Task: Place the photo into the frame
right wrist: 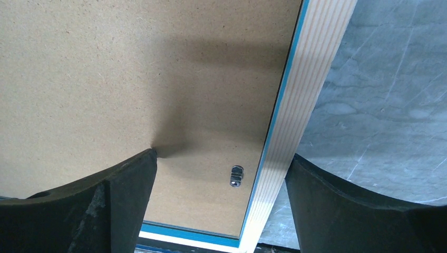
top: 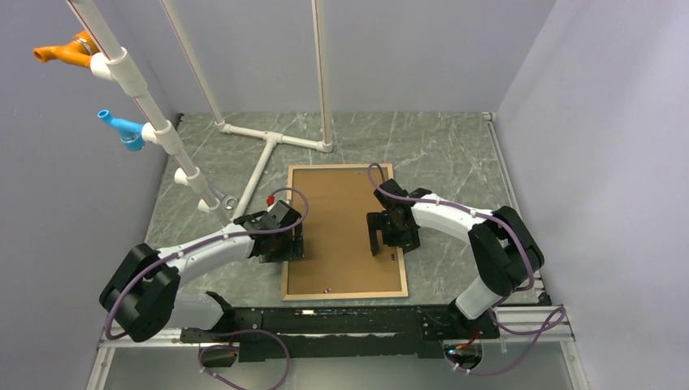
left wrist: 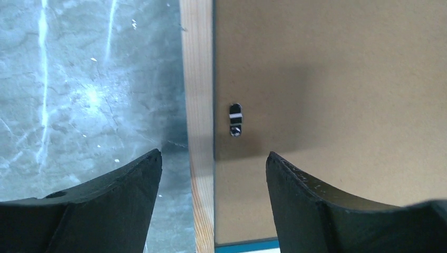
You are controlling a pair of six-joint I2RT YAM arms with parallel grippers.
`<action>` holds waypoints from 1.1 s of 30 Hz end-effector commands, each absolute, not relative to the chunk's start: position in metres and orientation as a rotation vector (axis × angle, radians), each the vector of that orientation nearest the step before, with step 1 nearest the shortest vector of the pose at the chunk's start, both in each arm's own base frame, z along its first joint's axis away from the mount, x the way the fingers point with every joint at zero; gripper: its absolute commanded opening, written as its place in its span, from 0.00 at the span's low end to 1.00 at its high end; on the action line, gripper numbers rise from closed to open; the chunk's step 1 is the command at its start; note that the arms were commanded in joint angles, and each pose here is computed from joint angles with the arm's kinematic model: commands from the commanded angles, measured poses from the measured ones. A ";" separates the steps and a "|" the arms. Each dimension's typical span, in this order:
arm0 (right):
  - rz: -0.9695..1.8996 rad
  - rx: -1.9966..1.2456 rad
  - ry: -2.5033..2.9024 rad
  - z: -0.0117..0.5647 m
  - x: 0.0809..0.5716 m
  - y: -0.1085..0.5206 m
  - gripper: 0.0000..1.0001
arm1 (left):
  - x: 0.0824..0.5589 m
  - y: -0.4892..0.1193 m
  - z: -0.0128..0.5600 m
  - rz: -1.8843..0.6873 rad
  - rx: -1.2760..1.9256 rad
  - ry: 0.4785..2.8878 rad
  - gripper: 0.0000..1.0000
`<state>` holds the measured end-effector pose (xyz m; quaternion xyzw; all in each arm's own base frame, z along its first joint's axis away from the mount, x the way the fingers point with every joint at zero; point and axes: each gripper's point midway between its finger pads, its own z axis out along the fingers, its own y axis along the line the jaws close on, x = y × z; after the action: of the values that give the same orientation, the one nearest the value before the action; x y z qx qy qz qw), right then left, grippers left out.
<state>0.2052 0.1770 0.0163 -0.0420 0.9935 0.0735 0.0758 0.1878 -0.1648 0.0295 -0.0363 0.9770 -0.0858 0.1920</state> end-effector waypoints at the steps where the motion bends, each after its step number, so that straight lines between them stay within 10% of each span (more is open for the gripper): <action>1: 0.248 -0.110 2.968 0.019 0.209 0.186 0.91 | 0.212 -0.166 0.037 -0.225 -0.096 2.689 0.75; 16: 0.232 -0.114 2.986 0.013 0.207 0.183 0.91 | 0.226 -0.165 0.016 -0.165 -0.064 2.728 0.57; 33: 0.236 -0.112 2.988 0.013 0.206 0.183 0.91 | 0.221 -0.165 0.018 -0.208 -0.021 2.713 0.09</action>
<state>0.2052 0.1769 0.0155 -0.0414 0.9938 0.0720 0.0740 0.2204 -0.1569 0.0237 -0.0257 0.9776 -0.0541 0.2018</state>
